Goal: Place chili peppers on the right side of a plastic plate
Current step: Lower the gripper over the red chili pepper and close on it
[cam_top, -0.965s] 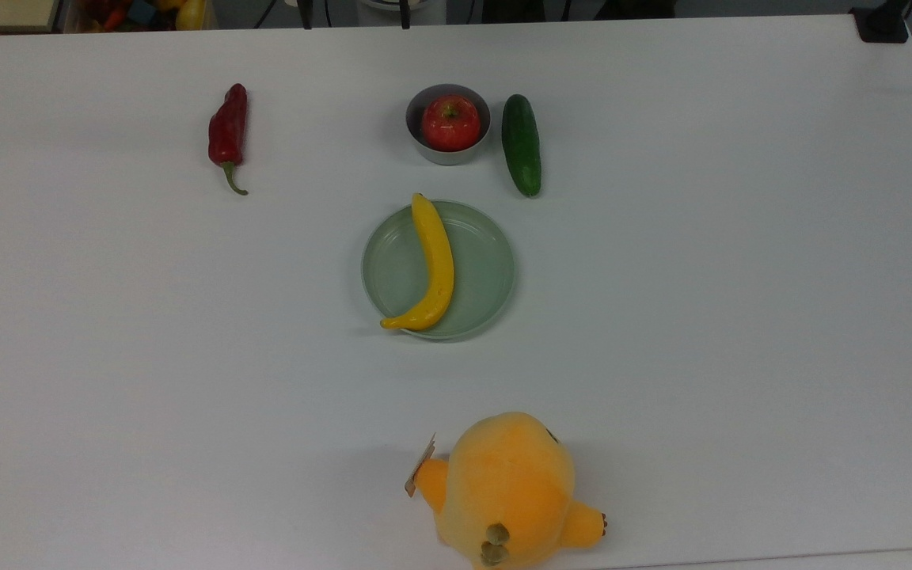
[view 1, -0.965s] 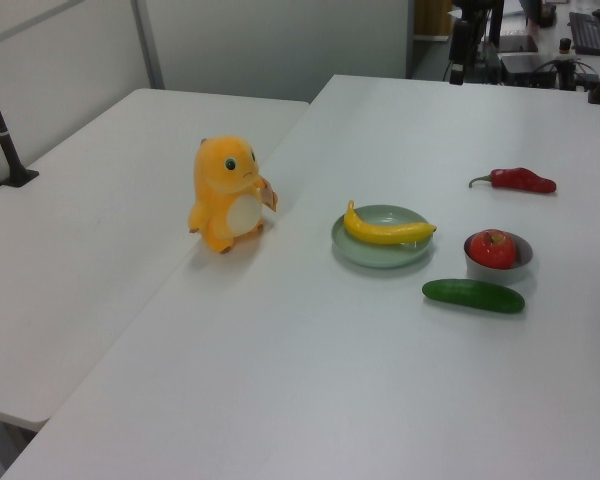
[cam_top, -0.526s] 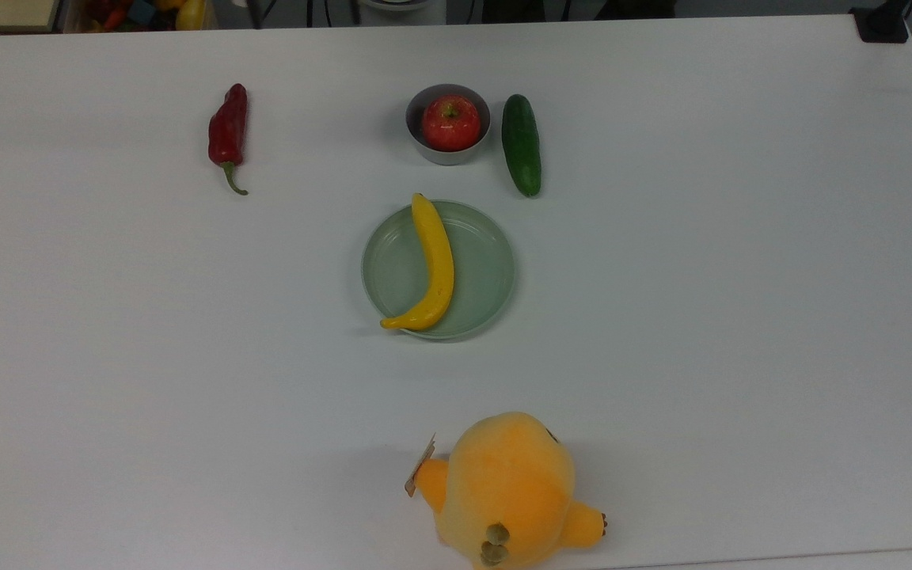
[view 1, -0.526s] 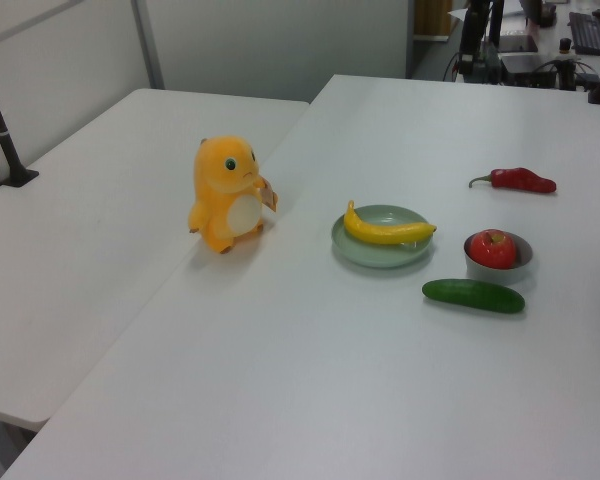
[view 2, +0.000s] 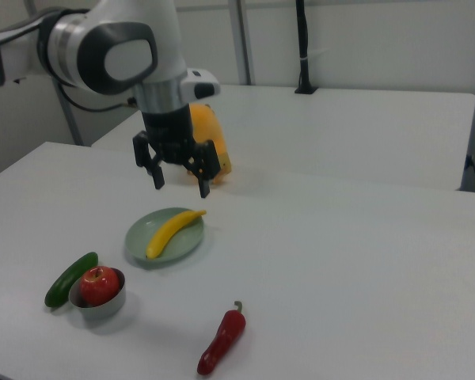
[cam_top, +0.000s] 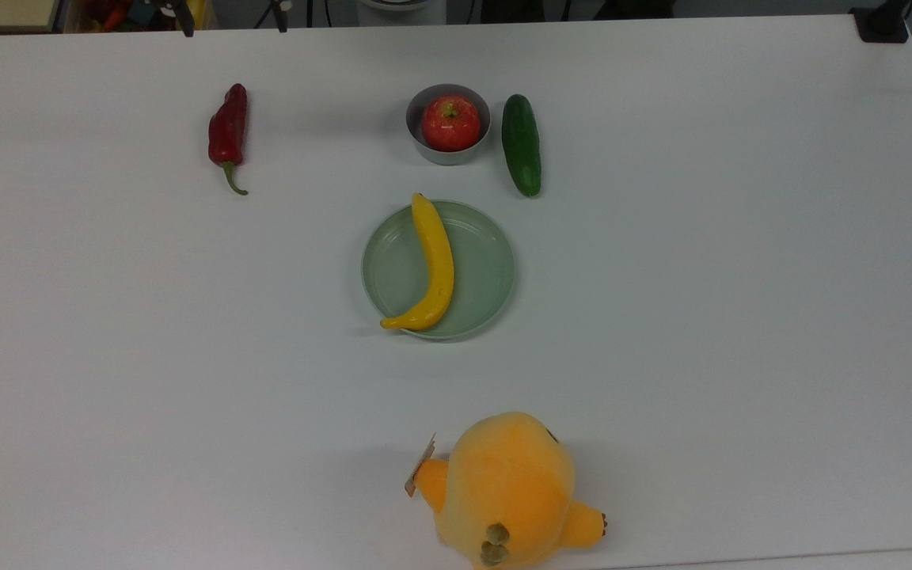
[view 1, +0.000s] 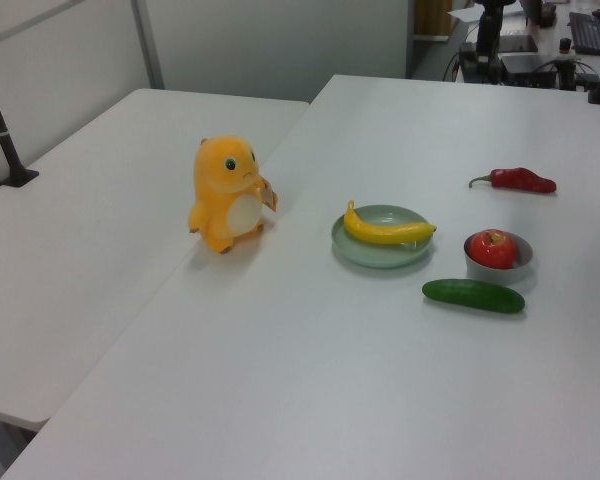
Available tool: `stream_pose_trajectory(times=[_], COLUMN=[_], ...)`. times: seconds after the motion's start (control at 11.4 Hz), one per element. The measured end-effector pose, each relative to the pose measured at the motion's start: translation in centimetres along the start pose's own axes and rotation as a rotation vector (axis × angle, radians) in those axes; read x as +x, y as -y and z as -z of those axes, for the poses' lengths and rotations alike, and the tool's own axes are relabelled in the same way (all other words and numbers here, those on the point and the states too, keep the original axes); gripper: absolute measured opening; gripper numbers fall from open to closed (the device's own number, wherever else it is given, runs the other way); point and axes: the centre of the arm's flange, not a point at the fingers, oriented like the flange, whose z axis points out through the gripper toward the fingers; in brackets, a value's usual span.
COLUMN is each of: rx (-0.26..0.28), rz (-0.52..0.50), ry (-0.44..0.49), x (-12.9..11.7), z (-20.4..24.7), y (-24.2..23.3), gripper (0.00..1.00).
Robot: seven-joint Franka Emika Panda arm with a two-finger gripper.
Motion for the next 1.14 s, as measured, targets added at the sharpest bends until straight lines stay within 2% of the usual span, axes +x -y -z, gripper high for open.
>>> stream_pose_trajectory(times=[0.26, 0.35, 0.53, 0.79, 1.14], rx=[0.018, 0.013, 0.008, 0.007, -0.025], rz=[0.020, 0.015, -0.005, -0.044, -0.036], ry=[0.067, 0.064, 0.075, 0.108, 0.165], x=[-0.6, -0.4, -0.6, -1.9, -2.9], z=[-4.1, -5.9, -11.9, -16.9, -22.5], y=[-2.3, -3.0, -4.2, -6.5, -7.3], gripper=[1.00, 1.00, 1.00, 1.00, 1.00])
